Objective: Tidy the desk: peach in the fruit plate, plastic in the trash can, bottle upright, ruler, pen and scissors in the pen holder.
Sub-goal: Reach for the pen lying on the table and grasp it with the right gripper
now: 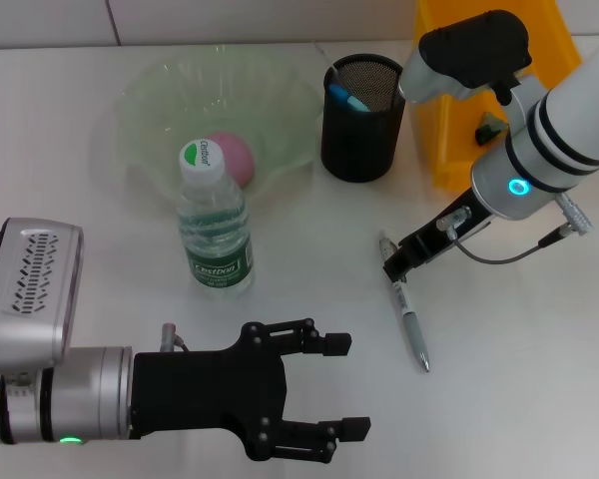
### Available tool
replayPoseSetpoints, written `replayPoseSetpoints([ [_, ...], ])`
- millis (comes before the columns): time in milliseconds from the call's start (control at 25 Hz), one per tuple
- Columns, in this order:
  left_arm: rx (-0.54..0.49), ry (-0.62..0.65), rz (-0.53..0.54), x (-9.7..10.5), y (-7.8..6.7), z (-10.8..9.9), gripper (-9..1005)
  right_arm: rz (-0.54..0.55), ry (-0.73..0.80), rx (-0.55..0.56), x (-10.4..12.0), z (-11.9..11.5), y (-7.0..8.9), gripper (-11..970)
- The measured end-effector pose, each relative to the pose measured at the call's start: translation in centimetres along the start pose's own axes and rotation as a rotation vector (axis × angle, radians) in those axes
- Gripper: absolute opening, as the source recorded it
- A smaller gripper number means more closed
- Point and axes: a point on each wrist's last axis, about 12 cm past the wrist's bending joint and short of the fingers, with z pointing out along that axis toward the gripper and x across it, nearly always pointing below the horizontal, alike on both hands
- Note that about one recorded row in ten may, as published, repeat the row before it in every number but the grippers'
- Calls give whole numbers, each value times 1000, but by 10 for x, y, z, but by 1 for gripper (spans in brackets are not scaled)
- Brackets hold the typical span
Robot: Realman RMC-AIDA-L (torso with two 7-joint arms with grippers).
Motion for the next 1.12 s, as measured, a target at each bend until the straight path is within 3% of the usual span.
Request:
replayPoseSetpoints([
  [80, 0, 0, 0, 0, 0, 0, 813, 0, 1, -1, 0, 1, 0, 517],
  [840, -10, -3, -1, 0, 1, -1, 813, -3, -3, 7, -5, 7, 1, 502],
  [1120, -10, -3, -1, 0, 1, -1, 813, -1, 11, 10, -6, 10, 0, 364],
])
